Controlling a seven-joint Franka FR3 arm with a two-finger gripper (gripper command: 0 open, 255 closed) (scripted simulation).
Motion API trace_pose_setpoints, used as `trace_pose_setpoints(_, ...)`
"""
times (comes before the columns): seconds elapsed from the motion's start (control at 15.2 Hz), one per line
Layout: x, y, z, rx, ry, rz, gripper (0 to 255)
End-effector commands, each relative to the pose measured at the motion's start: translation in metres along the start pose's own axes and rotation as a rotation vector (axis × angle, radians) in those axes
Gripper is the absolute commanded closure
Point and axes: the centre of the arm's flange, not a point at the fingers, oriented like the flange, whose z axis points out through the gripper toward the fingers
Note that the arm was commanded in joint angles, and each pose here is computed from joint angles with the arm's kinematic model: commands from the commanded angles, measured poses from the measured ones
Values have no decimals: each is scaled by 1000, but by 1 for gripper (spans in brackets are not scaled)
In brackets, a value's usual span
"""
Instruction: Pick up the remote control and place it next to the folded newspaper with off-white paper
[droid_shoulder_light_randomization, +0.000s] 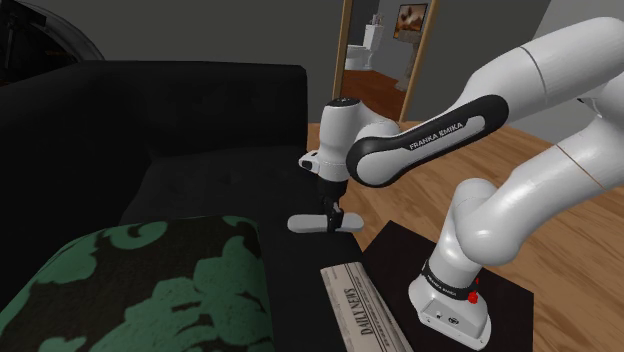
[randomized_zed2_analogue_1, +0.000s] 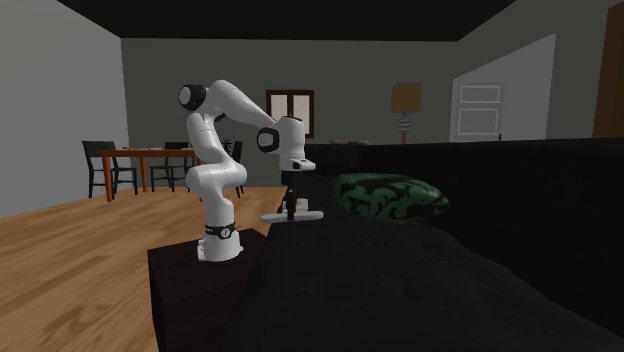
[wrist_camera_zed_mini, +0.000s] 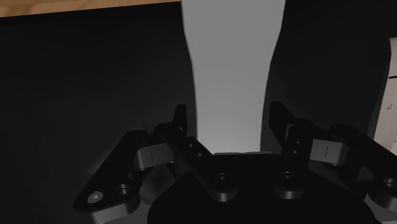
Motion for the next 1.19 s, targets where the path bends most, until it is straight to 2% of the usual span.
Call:
trace_pose_setpoints(0.0,0,0,0,0,0,0,255)
trace_pose_setpoints(0.07,0,0,0,0,0,0,255)
trace_pose_setpoints(0.13,0,0,0,0,0,0,0)
trace_pose_setpoints(0.46,0,0,0,0,0,0,0)
trace_pose_setpoints(0.73,0,0,-50,0,0,0,0)
trace_pose_setpoints(1.12,0,0,-50,0,0,0,0)
